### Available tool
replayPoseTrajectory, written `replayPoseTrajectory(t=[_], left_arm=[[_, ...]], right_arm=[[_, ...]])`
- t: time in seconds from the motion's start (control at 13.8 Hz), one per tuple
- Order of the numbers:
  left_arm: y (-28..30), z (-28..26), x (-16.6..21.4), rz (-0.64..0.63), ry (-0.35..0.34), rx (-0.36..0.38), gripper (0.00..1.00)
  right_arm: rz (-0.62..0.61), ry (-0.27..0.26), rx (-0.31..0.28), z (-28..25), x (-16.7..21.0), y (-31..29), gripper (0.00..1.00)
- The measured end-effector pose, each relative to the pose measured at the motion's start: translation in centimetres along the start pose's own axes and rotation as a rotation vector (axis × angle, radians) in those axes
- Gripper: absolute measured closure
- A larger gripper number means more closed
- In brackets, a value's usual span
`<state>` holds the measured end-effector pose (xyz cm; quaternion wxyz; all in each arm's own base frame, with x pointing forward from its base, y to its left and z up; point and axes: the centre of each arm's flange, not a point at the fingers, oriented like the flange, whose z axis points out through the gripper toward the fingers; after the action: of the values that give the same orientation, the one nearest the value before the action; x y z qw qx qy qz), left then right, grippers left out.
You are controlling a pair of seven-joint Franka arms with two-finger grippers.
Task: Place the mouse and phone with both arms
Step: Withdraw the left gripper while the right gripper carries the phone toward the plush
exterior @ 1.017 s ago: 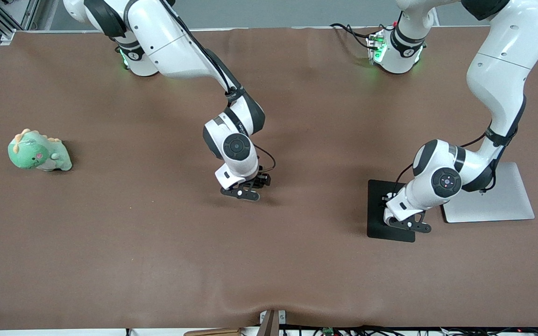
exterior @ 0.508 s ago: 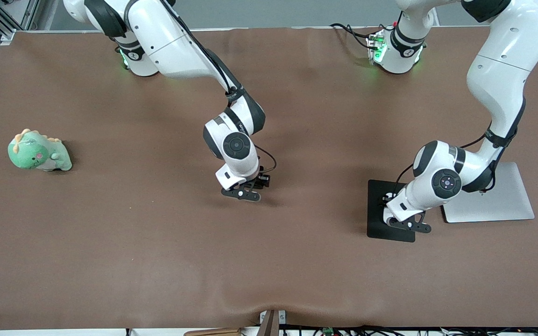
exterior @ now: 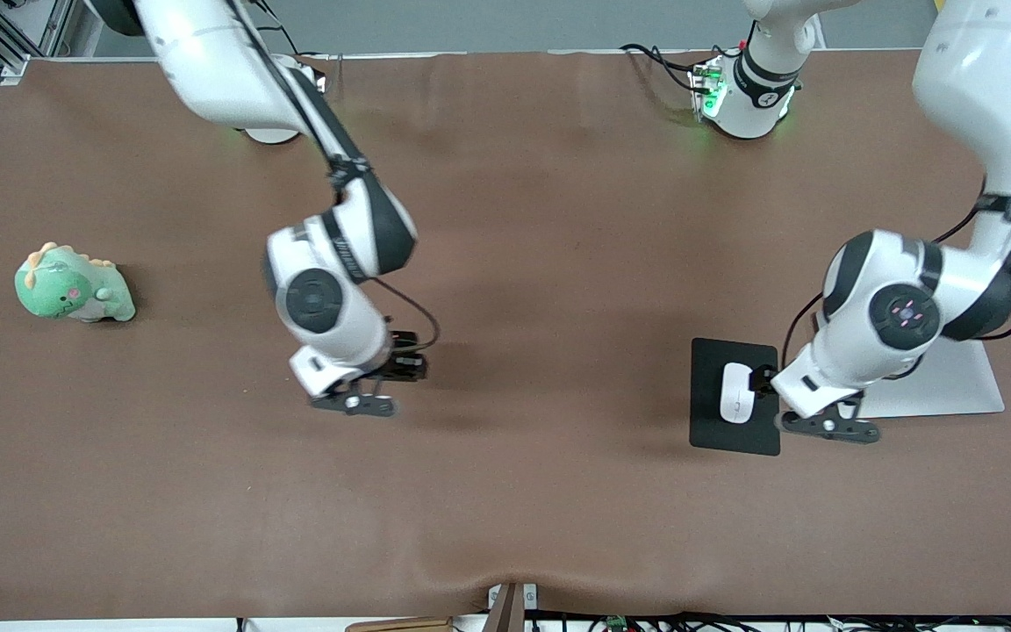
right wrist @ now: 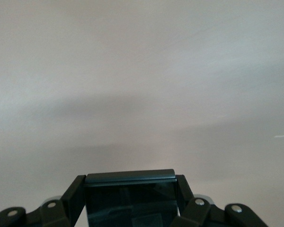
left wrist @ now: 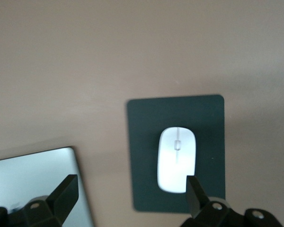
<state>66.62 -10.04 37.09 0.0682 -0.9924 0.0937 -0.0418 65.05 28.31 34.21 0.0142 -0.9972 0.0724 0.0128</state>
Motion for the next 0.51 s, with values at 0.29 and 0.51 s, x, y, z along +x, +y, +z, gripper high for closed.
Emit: replayPoseTrajectory(t=[0.29,0.51], left_arm=[[-3.2,-11.2,-1.5,-0.110,-0.059,0.007,0.00],[-7.2,-16.5,-3.1,-0.198,-0.098,-0.016,0.00]], right_arm=[[0.008,-0.026,0.003,-2.8,3.1,12.0,0.21],[-0.010,-0.073,0.007,-2.0,3.8,23.9,0.21]])
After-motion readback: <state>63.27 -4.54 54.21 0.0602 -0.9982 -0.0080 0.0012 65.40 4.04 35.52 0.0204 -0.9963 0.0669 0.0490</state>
